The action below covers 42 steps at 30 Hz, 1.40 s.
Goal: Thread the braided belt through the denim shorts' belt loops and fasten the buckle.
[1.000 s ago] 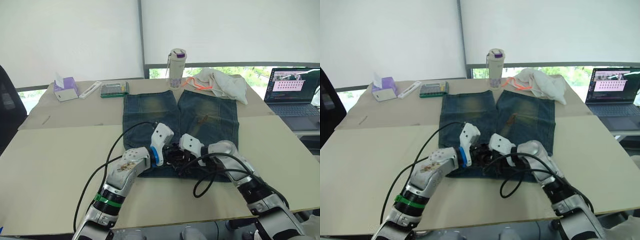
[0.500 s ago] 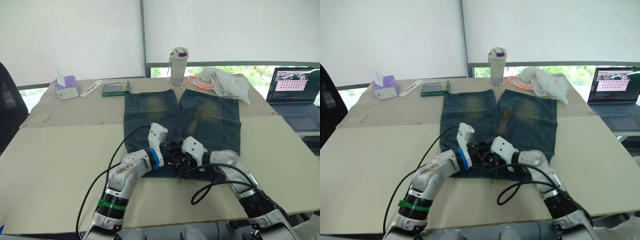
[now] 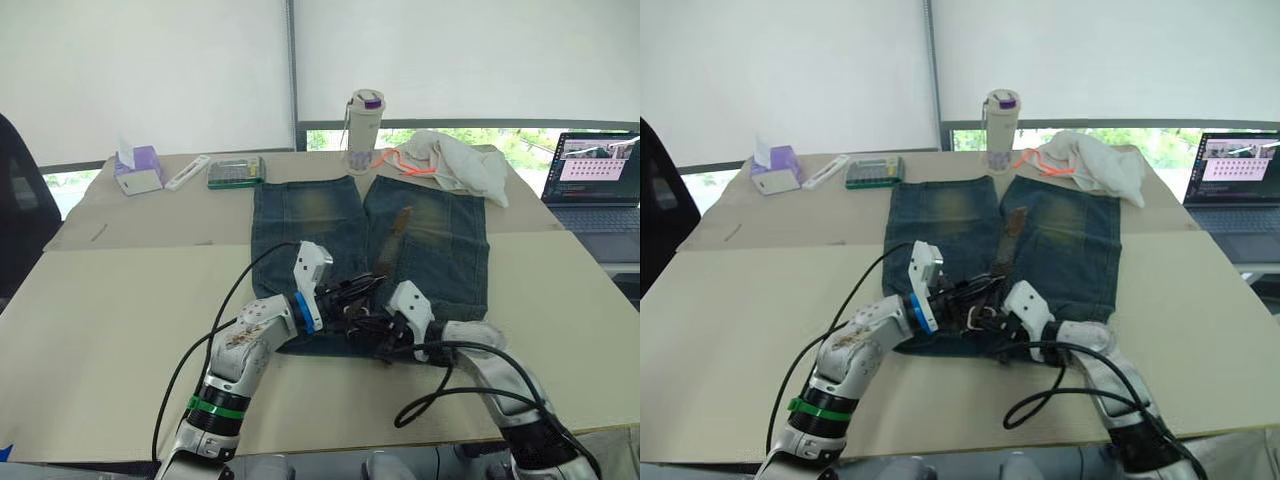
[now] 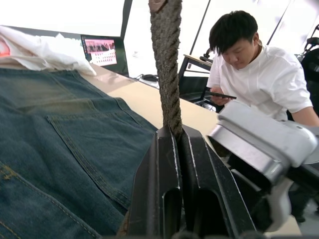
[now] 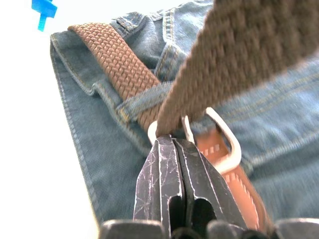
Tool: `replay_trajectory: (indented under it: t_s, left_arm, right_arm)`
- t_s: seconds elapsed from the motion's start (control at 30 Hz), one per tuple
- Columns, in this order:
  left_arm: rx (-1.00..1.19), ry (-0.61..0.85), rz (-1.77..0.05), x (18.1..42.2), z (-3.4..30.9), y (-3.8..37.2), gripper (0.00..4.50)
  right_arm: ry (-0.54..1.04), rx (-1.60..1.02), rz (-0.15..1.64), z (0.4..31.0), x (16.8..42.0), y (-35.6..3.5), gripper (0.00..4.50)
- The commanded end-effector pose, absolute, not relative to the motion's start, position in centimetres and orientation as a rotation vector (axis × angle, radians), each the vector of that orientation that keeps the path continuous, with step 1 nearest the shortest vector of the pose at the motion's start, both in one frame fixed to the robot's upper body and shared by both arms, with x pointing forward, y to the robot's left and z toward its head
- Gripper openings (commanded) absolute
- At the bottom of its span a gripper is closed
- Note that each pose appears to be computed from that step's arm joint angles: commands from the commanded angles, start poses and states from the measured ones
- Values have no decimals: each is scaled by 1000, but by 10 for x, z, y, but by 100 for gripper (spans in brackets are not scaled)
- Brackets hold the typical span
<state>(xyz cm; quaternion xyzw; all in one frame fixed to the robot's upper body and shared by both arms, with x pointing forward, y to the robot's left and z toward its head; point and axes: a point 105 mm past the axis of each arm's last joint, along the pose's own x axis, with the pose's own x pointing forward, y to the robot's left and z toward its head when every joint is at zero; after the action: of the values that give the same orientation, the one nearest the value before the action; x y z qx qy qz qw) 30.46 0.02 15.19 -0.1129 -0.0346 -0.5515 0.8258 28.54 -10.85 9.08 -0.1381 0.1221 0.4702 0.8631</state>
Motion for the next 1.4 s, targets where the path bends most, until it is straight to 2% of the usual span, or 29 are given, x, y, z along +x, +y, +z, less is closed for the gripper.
replay_trajectory:
  t_s: [0.03,0.2,0.37,0.43,0.5,0.77,0.87,1.0,1.23,1.33,1.37,1.4]
  left_arm:
    - [-225,-134,-1165,307,162,-1,0]
    - [-190,-111,-1130,313,151,1,0]
    - [-129,-118,-1122,316,146,-2,0]
    - [-114,-120,-1118,317,145,-6,0]
    - [-116,-113,-1103,319,143,-6,0]
    - [-20,-121,-1058,322,135,-7,0]
    - [15,-134,-1049,321,134,-8,0]
    - [17,-130,-1042,320,131,-9,0]
    - [35,-133,-1065,315,127,-13,0]
    - [42,-137,-1076,313,126,-14,0]
    - [42,-137,-1076,313,126,-14,0]
    - [41,-138,-1078,313,126,-14,0]
  right_arm:
    - [195,-275,946,113,280,-117,5]
    - [153,-211,857,129,273,-135,5]
    - [14,-53,753,179,277,-145,5]
    - [-6,61,767,194,271,-138,60]
    - [18,91,783,196,264,-130,123]
    - [97,212,642,193,274,-115,403]
    - [121,249,511,189,286,-120,403]
    - [96,301,449,197,293,-119,403]
    - [180,340,444,192,292,-113,403]
    - [199,371,426,192,295,-114,328]
    - [205,373,424,192,296,-114,270]
    - [213,378,413,190,296,-116,244]
